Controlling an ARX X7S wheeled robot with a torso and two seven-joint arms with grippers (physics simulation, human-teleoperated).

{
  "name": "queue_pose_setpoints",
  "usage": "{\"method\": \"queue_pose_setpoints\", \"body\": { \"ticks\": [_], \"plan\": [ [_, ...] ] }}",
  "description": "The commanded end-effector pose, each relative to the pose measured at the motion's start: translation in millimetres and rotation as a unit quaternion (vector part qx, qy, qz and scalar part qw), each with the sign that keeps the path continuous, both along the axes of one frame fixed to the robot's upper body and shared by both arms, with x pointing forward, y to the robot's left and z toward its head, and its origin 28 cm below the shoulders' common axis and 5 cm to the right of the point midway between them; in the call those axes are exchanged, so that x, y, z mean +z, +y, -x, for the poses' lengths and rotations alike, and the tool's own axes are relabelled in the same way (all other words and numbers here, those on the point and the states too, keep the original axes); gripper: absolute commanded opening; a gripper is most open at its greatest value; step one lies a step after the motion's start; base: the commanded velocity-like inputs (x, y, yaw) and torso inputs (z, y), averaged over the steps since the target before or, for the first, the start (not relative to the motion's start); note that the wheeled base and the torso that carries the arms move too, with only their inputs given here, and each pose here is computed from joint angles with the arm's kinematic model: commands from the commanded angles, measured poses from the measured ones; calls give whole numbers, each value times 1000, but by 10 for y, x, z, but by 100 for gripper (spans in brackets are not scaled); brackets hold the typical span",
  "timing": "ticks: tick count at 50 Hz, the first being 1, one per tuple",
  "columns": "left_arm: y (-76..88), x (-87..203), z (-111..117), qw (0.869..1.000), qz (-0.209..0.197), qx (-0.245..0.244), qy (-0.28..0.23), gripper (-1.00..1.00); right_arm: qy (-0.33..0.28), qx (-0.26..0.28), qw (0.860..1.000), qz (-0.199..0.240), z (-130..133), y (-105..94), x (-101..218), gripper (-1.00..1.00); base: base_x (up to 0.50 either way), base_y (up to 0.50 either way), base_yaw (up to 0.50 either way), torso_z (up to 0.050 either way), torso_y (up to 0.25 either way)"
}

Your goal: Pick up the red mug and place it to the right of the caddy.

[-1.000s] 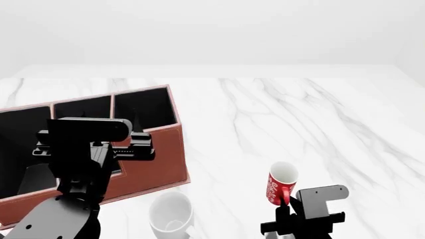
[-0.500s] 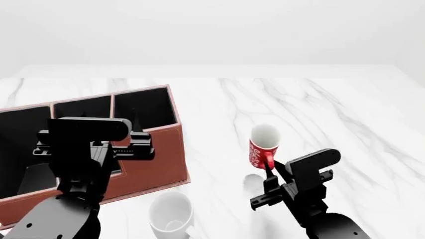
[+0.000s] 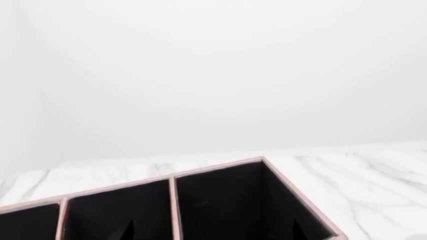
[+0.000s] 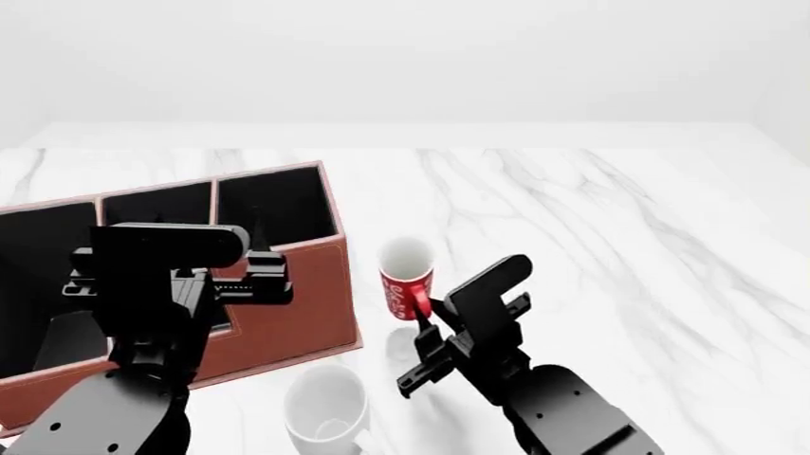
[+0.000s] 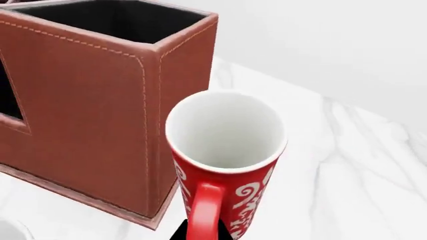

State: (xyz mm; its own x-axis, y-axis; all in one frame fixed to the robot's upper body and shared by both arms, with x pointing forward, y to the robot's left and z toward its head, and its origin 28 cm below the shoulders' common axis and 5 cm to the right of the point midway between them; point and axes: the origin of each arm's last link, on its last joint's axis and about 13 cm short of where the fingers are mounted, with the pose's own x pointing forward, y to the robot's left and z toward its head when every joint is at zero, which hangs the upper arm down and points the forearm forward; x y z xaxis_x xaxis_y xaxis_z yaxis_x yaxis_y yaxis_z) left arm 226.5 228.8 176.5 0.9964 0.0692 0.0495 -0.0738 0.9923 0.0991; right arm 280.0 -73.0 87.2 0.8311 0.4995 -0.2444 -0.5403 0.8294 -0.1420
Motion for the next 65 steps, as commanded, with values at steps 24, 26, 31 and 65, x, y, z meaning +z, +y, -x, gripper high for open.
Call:
{"method": "queue_pose_setpoints", "body": {
  "ticks": [24,26,31,65],
  "plan": [
    [4,-35,-2,1000,4,-1,3,100,36,-4,999,10,-276,359,-158,-100,0,0,0,0,0],
    [7,-39,-3,1000,5,-1,3,100,37,-8,999,12,-292,357,-182,-100,0,0,0,0,0],
    [9,-48,2,1000,5,0,4,100,37,-14,999,18,-316,350,-220,-100,0,0,0,0,2],
    [21,-42,14,1000,5,2,3,100,86,-55,993,55,-472,305,-377,-100,0,0,0,0,1]
  ]
}}
